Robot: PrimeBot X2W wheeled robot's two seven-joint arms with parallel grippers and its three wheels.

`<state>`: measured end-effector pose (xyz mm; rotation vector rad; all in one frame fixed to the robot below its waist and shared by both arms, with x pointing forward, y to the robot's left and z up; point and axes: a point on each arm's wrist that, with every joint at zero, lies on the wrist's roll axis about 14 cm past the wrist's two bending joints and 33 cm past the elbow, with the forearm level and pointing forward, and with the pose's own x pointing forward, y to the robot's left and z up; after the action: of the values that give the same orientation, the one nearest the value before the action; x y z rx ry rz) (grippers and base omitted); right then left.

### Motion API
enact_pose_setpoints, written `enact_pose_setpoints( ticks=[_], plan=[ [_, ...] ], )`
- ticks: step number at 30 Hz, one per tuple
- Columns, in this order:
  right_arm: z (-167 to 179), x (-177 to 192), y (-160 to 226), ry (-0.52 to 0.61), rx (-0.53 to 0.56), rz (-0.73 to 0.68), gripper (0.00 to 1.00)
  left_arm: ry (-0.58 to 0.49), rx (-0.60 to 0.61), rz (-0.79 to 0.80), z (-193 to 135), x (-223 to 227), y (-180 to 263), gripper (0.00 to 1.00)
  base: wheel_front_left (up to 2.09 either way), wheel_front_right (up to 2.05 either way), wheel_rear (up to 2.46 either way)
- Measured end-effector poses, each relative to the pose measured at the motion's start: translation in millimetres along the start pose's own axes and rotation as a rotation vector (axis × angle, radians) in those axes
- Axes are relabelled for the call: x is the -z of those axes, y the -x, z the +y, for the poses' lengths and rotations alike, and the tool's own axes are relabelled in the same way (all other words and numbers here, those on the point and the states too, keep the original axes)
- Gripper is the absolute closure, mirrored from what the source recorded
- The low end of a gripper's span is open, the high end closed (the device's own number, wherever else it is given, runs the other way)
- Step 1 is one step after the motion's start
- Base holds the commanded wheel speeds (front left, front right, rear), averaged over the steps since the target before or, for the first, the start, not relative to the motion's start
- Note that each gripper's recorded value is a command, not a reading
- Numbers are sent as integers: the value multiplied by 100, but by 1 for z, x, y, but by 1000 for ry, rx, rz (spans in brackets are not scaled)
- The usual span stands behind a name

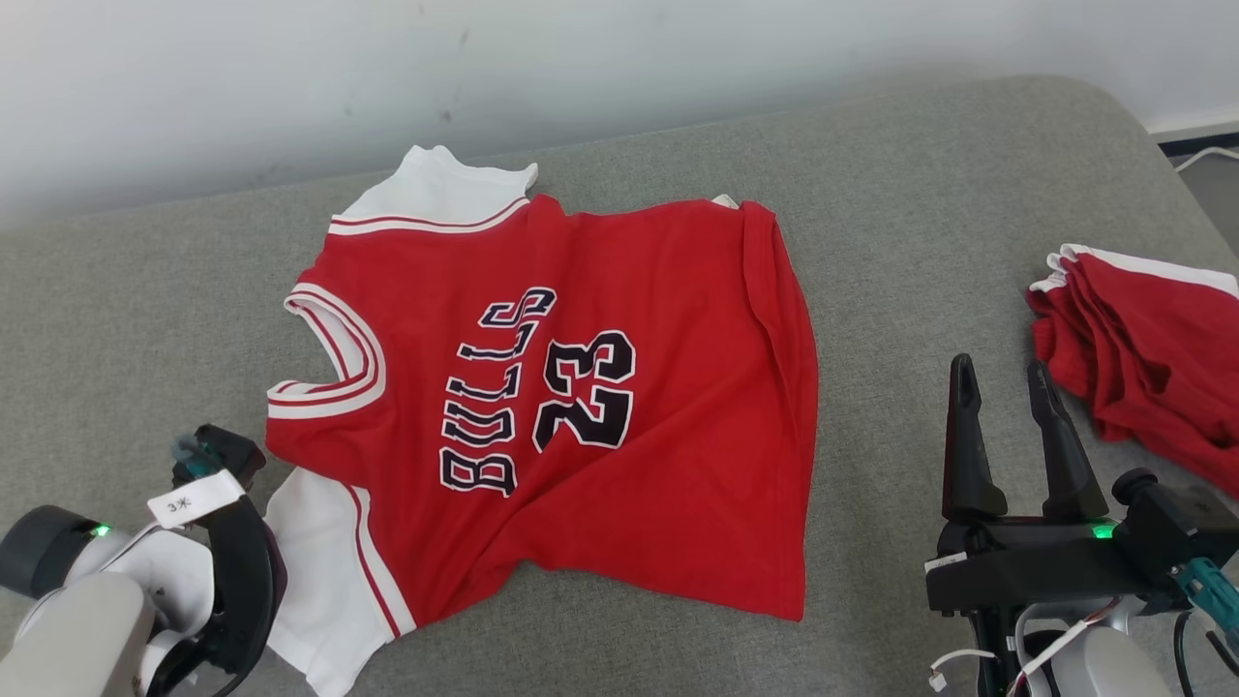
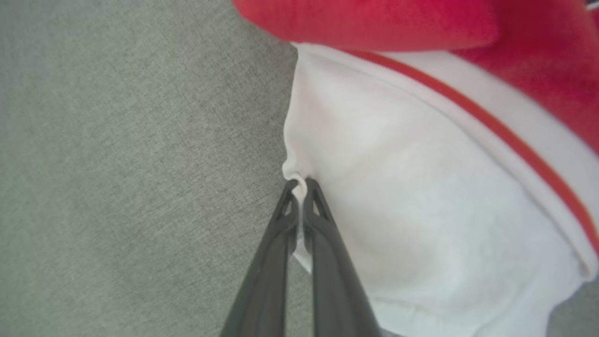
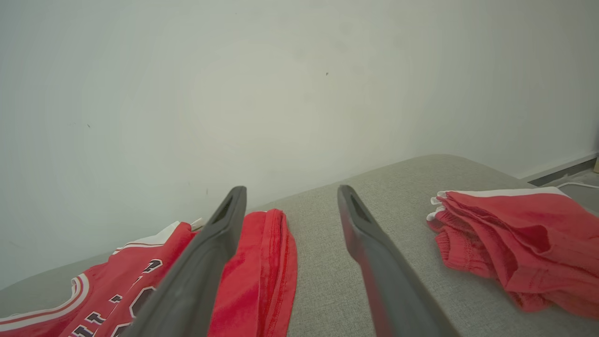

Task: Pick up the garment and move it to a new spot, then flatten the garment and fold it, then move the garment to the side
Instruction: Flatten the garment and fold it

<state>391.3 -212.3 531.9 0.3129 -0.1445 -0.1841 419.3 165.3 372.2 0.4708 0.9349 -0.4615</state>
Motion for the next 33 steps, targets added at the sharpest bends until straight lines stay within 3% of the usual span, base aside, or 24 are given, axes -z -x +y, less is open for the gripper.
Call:
enact_pose_setpoints(
  ticks=[5,10,15,24,33],
  plan=[
    [4,8,-2,12,-27,46,0,-4,6,11,1,1,0,100,0,0,0],
    [30,73,30,34,-167,365,0,-10,2,17,4,0,2,100,0,0,0],
    [43,99,51,42,-216,532,0,11,-1,27,11,6,4,100,0,0,0],
    [31,151,111,67,-191,878,0,13,9,36,10,7,7,100,0,0,0],
    [35,138,91,82,-188,858,0,19,18,39,9,6,7,100,0,0,0]
  ],
)
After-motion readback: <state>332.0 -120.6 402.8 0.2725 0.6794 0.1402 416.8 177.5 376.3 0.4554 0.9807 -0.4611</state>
